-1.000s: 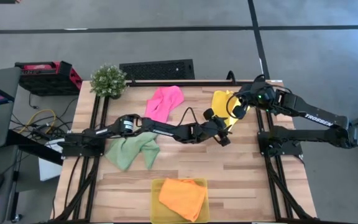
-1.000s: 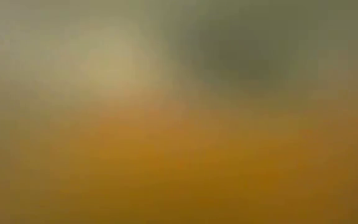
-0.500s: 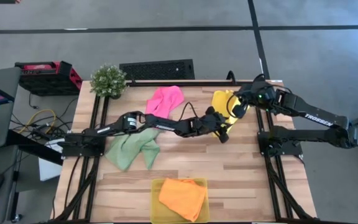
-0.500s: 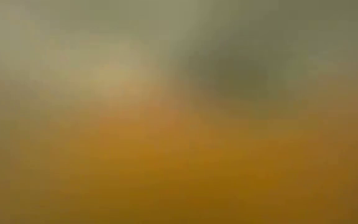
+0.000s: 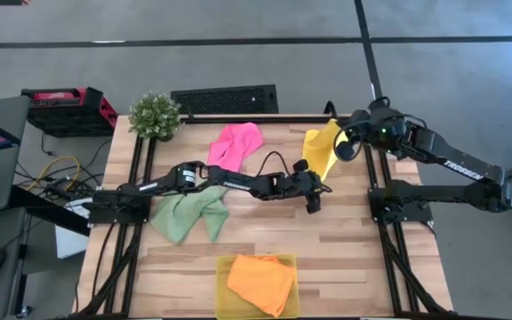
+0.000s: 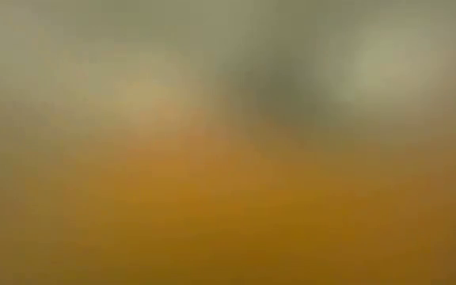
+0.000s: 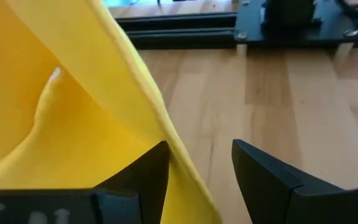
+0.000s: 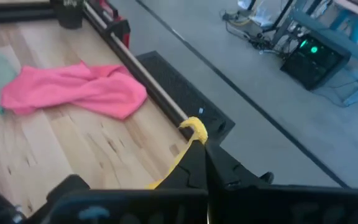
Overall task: Fold microfiber towels
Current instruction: Fold the yellow microfiber cloth
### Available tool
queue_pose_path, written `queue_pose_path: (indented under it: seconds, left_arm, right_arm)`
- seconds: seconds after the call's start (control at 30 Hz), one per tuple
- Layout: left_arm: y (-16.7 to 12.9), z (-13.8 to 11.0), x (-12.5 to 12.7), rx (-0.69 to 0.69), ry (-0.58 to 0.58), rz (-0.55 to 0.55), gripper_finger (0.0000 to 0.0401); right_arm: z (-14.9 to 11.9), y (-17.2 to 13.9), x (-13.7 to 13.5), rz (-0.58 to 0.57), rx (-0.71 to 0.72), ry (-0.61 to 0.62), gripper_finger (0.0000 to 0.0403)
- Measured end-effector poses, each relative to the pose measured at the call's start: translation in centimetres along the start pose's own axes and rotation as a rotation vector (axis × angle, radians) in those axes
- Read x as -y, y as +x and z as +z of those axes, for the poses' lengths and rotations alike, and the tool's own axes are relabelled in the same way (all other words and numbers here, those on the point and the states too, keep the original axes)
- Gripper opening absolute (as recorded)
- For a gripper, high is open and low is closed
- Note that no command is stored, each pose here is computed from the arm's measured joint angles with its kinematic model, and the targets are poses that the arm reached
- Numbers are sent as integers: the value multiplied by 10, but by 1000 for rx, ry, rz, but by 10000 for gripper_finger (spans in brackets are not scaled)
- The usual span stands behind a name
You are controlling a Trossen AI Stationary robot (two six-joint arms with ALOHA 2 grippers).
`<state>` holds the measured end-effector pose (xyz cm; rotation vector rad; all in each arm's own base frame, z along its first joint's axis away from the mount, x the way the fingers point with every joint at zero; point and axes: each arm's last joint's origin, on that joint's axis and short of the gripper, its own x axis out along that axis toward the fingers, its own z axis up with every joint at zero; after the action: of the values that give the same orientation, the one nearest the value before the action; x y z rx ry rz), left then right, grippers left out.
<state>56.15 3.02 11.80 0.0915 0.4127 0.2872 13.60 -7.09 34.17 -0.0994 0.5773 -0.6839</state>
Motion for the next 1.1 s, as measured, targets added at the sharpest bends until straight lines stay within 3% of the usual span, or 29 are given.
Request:
queue_pose_path:
  seconds: [0.73,1.1]
  left_arm:
    - [-6,0,-3,-103,59,10,167]
    - [-20,22,-5,-96,72,3,108]
  right_arm:
    - [16,-15,9,-65,51,-22,3]
    - [16,-15,9,-65,50,-34,3]
